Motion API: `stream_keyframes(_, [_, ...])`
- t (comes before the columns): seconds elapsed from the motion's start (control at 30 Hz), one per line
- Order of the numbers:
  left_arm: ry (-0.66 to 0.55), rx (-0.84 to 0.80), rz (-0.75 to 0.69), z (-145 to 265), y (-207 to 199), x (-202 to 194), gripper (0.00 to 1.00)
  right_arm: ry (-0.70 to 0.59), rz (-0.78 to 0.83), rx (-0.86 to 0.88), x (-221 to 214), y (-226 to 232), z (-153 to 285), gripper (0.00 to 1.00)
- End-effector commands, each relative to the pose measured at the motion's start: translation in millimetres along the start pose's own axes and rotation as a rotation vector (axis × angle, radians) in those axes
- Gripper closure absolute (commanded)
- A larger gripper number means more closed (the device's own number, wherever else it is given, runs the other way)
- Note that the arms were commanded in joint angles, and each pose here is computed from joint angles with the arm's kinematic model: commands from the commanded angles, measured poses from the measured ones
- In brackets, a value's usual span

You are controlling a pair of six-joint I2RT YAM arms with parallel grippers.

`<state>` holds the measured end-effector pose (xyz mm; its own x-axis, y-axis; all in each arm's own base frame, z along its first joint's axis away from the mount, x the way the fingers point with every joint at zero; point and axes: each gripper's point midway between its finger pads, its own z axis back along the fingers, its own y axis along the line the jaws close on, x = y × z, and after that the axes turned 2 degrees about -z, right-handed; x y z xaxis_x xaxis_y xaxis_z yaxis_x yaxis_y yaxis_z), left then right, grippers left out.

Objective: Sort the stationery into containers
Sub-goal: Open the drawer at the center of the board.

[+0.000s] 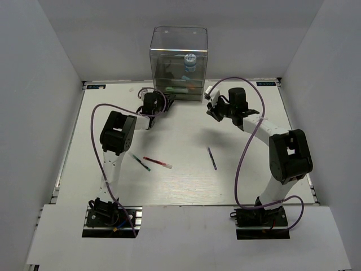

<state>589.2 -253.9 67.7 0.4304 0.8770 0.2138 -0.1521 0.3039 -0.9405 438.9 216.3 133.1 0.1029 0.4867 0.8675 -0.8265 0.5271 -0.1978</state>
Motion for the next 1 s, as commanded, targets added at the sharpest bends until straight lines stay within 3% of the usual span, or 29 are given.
stream_keyframes(0.0, [-0.056,-0.067,0.014,-12.4,-32.8,17.8,0.53,-0.043,-0.022,-0.005,14.0,-3.4,14.3,0.86])
stream_keyframes(0.2, [-0.063,-0.054,0.015,-29.9,-26.6,19.3,0.55,-0.031,-0.041,-0.008,6.3,-7.9,18.3,0.86])
stream_keyframes(0.33, [-0.064,-0.054,0.013,-34.6,-24.6,14.6,0.63,-0.029,-0.046,-0.006,3.6,-7.6,20.2,0.86])
stream_keyframes(0.53, [-0.078,-0.073,0.013,-37.3,-21.7,15.7,0.82,-0.025,-0.055,0.001,-0.7,-7.3,19.8,0.86])
stream_keyframes(0.63, [-0.081,-0.086,0.022,-36.2,-22.9,15.9,0.98,-0.029,-0.053,0.007,0.2,-6.3,18.6,0.86])
stream_keyframes(0.77, [-0.048,-0.072,0.019,-29.0,-12.0,2.8,1.00,-0.027,-0.055,0.010,-1.3,-6.1,18.2,0.86])
stream_keyframes(0.97, [0.003,-0.090,0.017,-2.2,-14.8,-7.7,1.00,-0.024,-0.059,0.087,-3.3,8.4,17.3,0.69])
